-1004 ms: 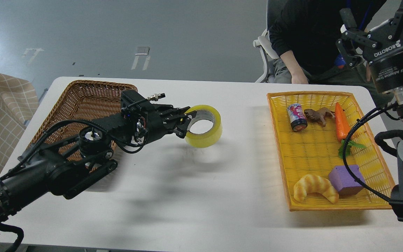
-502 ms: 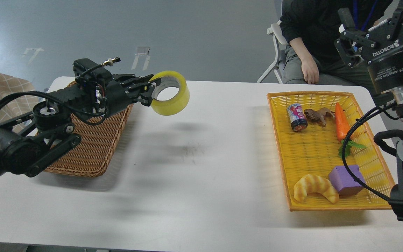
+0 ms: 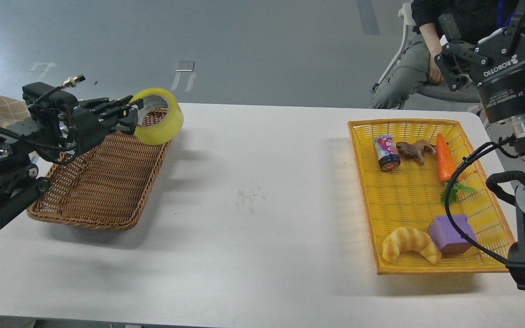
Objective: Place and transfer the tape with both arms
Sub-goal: 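Lift the tape roll and carry it over the wicker basket, then lower the tape roll into the basket and release it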
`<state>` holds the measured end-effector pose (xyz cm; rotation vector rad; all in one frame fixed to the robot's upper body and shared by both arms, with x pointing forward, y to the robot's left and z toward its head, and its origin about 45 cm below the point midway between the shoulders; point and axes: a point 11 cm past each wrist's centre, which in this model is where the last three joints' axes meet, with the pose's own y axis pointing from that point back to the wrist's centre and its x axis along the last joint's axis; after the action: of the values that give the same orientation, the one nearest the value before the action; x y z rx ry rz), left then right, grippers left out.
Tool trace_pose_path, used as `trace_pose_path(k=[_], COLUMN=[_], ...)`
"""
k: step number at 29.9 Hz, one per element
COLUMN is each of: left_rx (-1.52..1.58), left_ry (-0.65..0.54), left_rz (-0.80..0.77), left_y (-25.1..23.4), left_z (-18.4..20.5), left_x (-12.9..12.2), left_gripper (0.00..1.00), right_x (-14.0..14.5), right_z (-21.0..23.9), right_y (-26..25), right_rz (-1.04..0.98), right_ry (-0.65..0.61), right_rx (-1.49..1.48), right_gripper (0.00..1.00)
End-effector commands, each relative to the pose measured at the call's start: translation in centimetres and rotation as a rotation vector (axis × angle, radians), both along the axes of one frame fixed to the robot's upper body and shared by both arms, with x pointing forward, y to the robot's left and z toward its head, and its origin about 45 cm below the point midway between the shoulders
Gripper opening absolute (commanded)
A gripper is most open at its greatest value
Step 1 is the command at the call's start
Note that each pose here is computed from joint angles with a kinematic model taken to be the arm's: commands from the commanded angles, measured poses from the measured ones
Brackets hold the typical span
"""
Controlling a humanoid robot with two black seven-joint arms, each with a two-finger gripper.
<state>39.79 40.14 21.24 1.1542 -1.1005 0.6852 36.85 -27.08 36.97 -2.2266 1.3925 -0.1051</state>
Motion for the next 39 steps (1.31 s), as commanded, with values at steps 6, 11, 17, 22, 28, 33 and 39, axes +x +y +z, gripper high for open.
trace_pose_path(k=[6,11,17,22,28,33,39], left_rx=[0.027,0.039,0.032,0.002,-0.003,-0.095,-0.326], left_ry=[0.06,0.053,0.06,0.059,0.075,0.045,-0.007], left_rz=[0.059,0.116,0.109,0.141,0.142,0.195,0.255], left_y=[4.3,6.9,7.3,7.7,7.6,7.9,4.4], left_z=[-4.3,-4.9,-5.4,-6.0,-6.6,-5.7,-5.8], left_x=[-3.4,-4.1,-4.5,-4.9,-5.4,-4.8,-2.6], left_gripper=[0.14,0.14,0.2,0.47,0.79,0.98,0.98], right_x=[0.0,-0.1,-0.2,-0.1,-0.1,-0.3,-0.9], right_z=[-0.1,-0.4,-0.4,-0.4,-0.5,-0.2,0.1], right_y=[-0.1,-0.1,0.0,0.0,-0.1,0.0,0.0], right_rz=[-0.002,-0.003,0.0,-0.001,0.0,0.004,0.038], right_ry=[0.002,0.01,0.011,0.011,0.012,-0.002,-0.043], right_rx=[-0.001,-0.002,-0.003,-0.004,-0.008,-0.004,-0.015], right_gripper=[1.0,1.0,1.0,1.0,1.0,1.0,1.0])
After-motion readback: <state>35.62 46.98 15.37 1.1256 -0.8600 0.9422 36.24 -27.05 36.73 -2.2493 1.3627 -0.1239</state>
